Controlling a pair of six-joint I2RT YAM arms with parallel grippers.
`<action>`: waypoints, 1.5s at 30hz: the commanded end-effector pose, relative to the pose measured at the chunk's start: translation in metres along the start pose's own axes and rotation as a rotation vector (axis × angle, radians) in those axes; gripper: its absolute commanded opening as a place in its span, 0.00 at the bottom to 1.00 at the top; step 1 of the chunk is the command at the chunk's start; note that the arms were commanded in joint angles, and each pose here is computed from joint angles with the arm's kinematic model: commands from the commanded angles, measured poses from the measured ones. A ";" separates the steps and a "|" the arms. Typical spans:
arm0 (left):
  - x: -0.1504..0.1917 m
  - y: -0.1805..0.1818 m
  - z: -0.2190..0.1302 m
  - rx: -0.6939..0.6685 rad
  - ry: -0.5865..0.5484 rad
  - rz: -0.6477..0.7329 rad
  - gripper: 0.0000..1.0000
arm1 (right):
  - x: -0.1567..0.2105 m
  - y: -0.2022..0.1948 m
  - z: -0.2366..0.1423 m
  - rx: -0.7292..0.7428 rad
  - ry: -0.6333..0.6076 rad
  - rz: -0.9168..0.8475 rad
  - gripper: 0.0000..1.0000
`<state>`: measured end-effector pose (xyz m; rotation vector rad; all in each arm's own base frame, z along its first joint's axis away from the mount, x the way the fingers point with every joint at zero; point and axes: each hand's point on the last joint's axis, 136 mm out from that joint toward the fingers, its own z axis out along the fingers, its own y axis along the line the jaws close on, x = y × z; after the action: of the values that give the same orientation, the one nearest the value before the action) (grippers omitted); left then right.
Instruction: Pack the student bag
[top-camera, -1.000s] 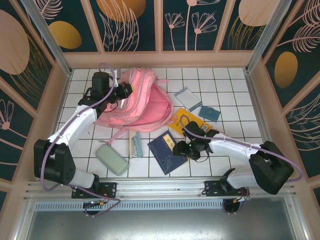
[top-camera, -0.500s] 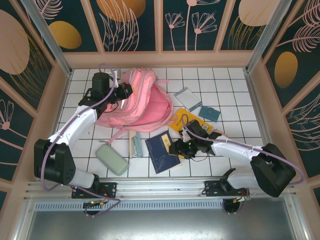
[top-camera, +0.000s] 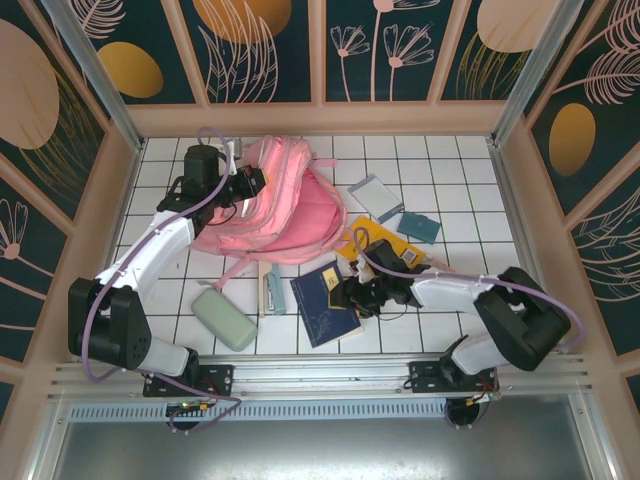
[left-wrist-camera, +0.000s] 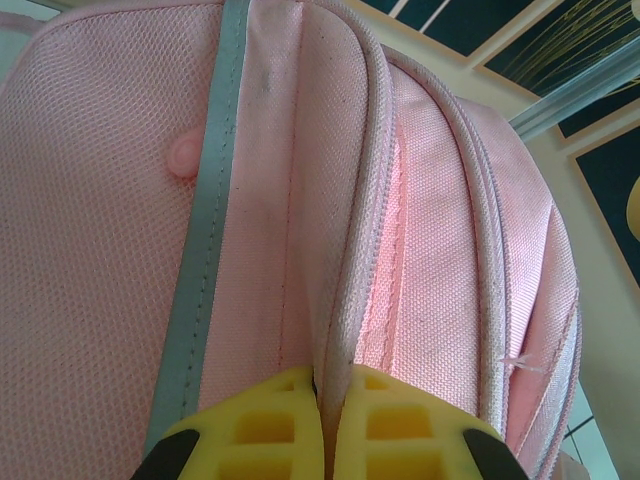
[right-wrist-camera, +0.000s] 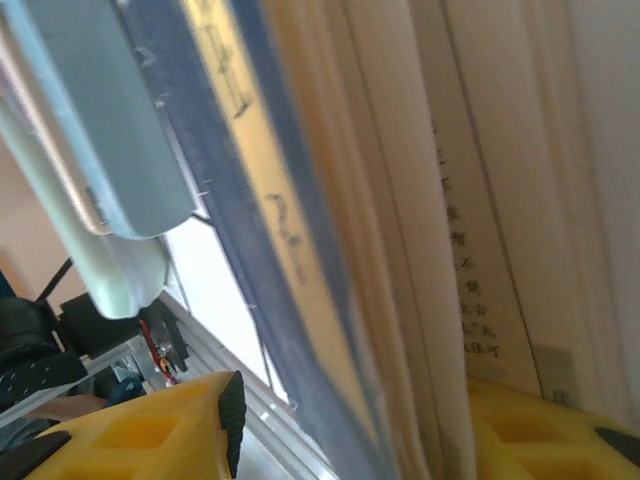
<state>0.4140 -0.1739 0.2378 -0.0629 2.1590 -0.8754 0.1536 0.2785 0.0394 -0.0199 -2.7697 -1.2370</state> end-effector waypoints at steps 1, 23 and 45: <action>-0.023 -0.015 -0.006 0.057 -0.084 0.037 0.00 | -0.011 0.024 0.009 -0.055 0.015 -0.051 0.48; -0.029 -0.024 -0.012 0.080 -0.088 0.049 0.00 | -0.022 0.050 -0.023 -0.045 -0.118 -0.096 0.00; -0.048 -0.052 -0.029 0.126 -0.071 0.069 0.00 | -0.011 0.133 -0.162 -0.225 -0.462 -0.327 0.00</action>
<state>0.4124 -0.1716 0.2550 -0.0723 2.1847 -0.8868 0.1752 0.2488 0.2070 0.0659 -3.0197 -1.7215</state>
